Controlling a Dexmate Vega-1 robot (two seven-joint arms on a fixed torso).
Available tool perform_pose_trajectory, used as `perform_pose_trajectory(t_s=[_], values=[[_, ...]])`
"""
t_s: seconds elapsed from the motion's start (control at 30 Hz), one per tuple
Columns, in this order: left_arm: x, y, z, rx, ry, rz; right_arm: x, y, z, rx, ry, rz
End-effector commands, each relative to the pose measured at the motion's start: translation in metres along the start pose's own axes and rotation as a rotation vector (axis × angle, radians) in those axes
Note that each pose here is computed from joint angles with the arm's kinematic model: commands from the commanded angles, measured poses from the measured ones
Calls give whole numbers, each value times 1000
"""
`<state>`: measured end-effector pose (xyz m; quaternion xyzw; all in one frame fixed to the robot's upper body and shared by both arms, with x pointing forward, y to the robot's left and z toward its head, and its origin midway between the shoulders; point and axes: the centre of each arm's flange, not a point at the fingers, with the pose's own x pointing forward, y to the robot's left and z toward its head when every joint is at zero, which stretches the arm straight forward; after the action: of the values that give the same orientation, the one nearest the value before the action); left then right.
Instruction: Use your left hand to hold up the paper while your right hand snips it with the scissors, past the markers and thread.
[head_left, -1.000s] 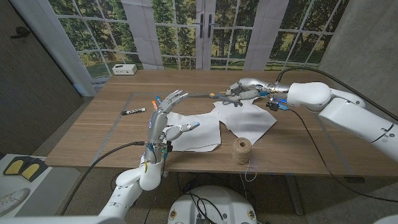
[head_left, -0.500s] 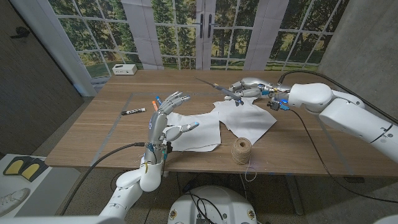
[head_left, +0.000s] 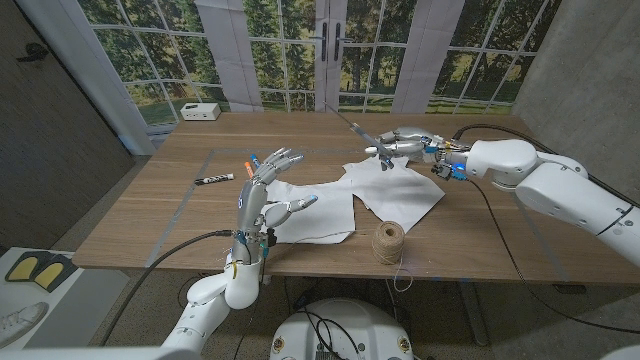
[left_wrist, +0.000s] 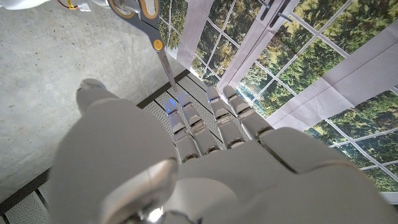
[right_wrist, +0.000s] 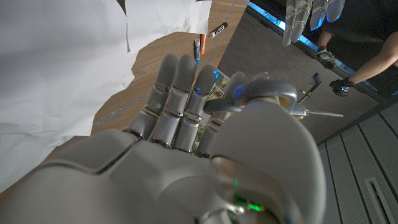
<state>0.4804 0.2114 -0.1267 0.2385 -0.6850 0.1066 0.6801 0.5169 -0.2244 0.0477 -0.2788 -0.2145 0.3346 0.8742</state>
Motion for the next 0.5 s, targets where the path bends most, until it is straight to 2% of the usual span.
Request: perform_pose_trajectory(t_s=[0.03,0.3,0.5], values=[[-3,3,-2,0,9,7,-6,-1,-21,227,-10,-64],[-3,3,-2,0,11,6,-7,2,-29,301,0,-64],[-3,3,-2,-1,17,12,-9,5,-33,360,28,-89]])
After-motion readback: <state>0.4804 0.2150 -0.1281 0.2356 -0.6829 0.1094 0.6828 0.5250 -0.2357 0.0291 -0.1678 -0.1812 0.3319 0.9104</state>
